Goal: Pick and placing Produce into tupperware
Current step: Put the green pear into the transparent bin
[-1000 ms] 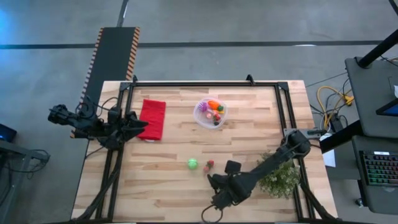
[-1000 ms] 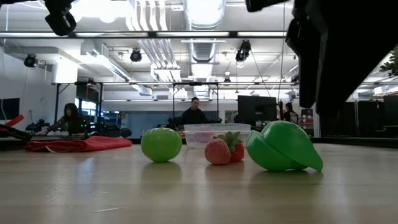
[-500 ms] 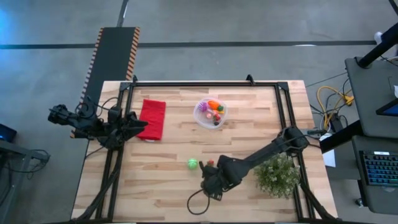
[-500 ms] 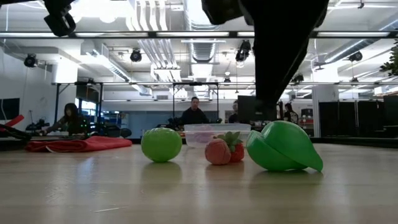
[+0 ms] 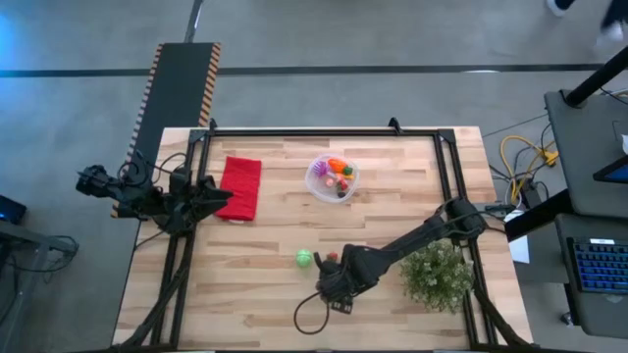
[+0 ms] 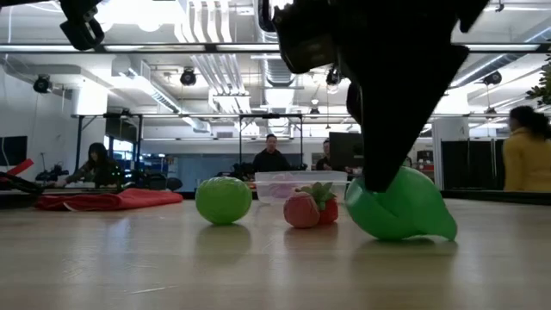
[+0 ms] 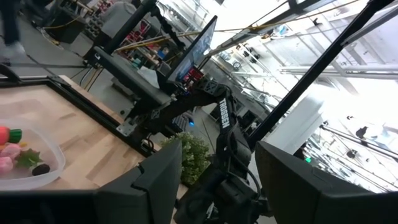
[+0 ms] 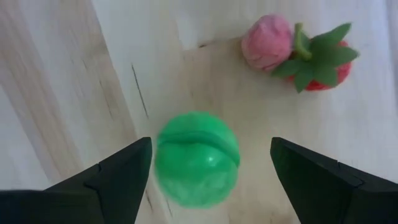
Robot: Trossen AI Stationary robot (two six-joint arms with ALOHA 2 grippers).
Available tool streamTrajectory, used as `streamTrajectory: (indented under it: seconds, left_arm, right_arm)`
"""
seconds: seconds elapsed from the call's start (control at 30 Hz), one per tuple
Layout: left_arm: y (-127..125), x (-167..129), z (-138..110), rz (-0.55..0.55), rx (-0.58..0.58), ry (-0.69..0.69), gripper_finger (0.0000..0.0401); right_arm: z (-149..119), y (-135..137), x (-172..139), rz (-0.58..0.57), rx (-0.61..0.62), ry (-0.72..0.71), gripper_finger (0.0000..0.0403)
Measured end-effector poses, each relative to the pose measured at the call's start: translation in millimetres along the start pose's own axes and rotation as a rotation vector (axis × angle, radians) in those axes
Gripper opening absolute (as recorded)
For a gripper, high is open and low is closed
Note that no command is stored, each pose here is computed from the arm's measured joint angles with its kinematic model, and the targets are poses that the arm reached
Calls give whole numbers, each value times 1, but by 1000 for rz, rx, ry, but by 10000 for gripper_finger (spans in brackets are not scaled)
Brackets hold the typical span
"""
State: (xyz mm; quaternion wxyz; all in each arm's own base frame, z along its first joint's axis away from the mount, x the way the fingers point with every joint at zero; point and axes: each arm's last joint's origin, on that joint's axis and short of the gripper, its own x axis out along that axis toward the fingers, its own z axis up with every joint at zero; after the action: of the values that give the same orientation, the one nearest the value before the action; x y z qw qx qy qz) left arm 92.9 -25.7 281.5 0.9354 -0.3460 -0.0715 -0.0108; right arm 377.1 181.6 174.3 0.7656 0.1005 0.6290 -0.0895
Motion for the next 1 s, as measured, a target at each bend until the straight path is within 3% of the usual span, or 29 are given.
streamTrajectory:
  seconds: [0.47, 0.87, 1.0]
  left_arm:
    - [0, 0, 0, 1, 2, 1, 192]
    - [0, 0, 0, 2, 2, 2, 192]
    - [0, 0, 0, 2, 0, 2, 192]
  right_arm:
    - [-8, -4, 17, 28, -21, 37, 314]
    - [-6, -9, 20, 25, 0, 44, 227]
    - [-5, -10, 19, 25, 16, 43, 219]
